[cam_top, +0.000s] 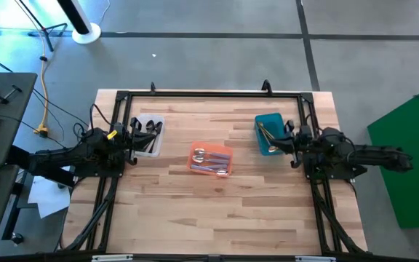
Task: Sort silverware by color (type)
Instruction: Return to Home Position
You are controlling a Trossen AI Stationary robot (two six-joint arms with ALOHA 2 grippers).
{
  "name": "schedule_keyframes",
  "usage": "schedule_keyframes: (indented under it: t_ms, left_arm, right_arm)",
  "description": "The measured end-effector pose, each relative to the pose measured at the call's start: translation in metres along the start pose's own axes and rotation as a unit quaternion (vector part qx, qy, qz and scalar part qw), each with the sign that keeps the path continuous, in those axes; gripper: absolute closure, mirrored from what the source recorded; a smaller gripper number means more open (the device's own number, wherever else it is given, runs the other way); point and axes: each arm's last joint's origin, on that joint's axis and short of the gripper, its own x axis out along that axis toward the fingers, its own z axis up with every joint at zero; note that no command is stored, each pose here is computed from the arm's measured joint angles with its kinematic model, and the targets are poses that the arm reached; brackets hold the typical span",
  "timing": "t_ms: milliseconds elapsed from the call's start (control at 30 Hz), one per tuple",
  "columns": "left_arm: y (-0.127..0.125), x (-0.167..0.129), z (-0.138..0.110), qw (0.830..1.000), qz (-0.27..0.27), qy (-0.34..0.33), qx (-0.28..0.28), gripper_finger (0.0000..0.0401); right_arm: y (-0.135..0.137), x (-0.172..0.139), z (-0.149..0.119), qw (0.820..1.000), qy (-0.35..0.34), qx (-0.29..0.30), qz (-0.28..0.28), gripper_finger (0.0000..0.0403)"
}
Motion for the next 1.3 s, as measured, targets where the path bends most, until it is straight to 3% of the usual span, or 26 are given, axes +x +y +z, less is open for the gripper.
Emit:
schedule_keyframes:
  t_ms: [267, 533, 867, 1033, 1300]
  left_arm:
    - [0.0, 0.0, 0.0, 1.0, 0.0, 0.0, 0.0, 0.04]
    - [0.0, 0.0, 0.0, 1.0, 0.0, 0.0, 0.0, 0.04]
    - [0.0, 0.0, 0.0, 1.0, 0.0, 0.0, 0.0, 0.04]
    - [0.0, 0.0, 0.0, 1.0, 0.0, 0.0, 0.0, 0.04]
    - [0.0, 0.0, 0.0, 1.0, 0.0, 0.0, 0.0, 0.04]
  right_arm:
    - [-0.004, -0.005, -0.025, 1.0, 0.001, 0.005, -0.026, 0.0403]
    - [-0.004, -0.005, -0.029, 0.999, 0.019, -0.016, -0.037, 0.0403]
    - [-0.01, -0.011, -0.057, 0.983, 0.169, -0.032, -0.063, 0.0403]
    - [-0.011, -0.012, -0.058, 0.981, 0.177, -0.043, -0.061, 0.0403]
    - [-0.011, -0.012, -0.059, 0.976, 0.171, 0.106, -0.087, 0.0403]
